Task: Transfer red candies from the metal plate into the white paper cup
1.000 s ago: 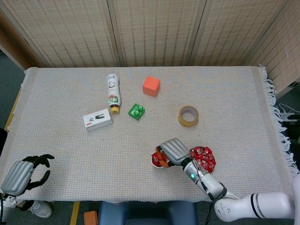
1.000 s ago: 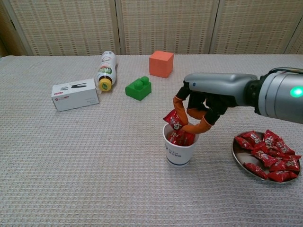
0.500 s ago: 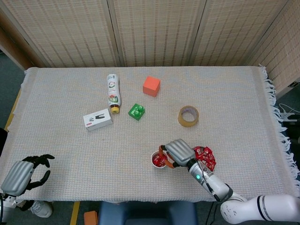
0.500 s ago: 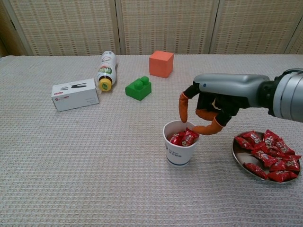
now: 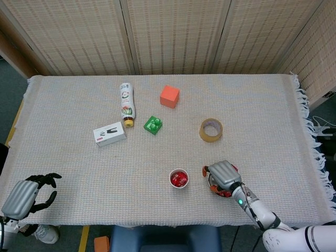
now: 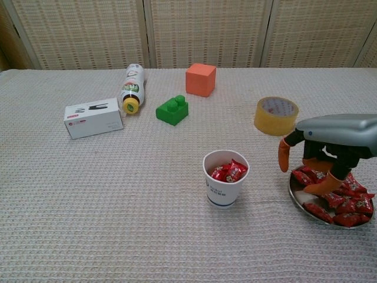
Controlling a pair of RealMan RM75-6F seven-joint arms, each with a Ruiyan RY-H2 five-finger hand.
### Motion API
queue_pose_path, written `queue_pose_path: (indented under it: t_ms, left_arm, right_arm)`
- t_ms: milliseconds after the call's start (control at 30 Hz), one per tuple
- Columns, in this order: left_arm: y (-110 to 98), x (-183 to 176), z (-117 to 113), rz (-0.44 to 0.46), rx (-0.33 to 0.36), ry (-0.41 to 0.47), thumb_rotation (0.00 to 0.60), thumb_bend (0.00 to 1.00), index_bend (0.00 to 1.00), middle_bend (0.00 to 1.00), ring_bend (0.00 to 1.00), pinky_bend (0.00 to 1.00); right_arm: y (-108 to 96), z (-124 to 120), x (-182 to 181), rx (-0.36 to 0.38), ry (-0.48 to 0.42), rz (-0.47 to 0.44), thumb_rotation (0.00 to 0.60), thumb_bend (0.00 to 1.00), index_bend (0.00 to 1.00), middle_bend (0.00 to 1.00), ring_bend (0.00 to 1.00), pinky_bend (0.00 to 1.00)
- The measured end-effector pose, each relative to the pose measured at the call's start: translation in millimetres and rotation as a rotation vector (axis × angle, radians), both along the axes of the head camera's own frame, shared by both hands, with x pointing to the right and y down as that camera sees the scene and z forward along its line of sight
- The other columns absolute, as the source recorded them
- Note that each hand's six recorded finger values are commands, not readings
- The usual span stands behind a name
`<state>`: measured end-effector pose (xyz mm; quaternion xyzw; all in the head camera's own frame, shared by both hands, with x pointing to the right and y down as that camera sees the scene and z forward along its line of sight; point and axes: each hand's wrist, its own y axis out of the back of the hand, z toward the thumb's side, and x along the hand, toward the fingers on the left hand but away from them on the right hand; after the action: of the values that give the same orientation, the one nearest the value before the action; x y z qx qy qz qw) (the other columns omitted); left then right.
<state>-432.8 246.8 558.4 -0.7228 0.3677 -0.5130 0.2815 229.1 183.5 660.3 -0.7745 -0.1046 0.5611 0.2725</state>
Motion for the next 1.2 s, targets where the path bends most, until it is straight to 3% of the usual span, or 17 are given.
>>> queue_pose_path:
  t_ms: [300,1200]
  left_arm:
    - [0,1,0,0.002,0.001,0.002,0.6,0.43,0.3,0.48,0.41,0.41]
    - [-1,-1,-1,-0.003,0.004,0.004,0.6,0.43,0.3,0.48,0.41,0.41]
  right_arm:
    - [12,11,24,-0.064,0.091,-0.005,0.6,0.18,0.41,0.89,0.78,1.0]
    - [21,22,35,-0.102,0.134,-0.01,0.6,0.18,0.42,0.89,0.78,1.0]
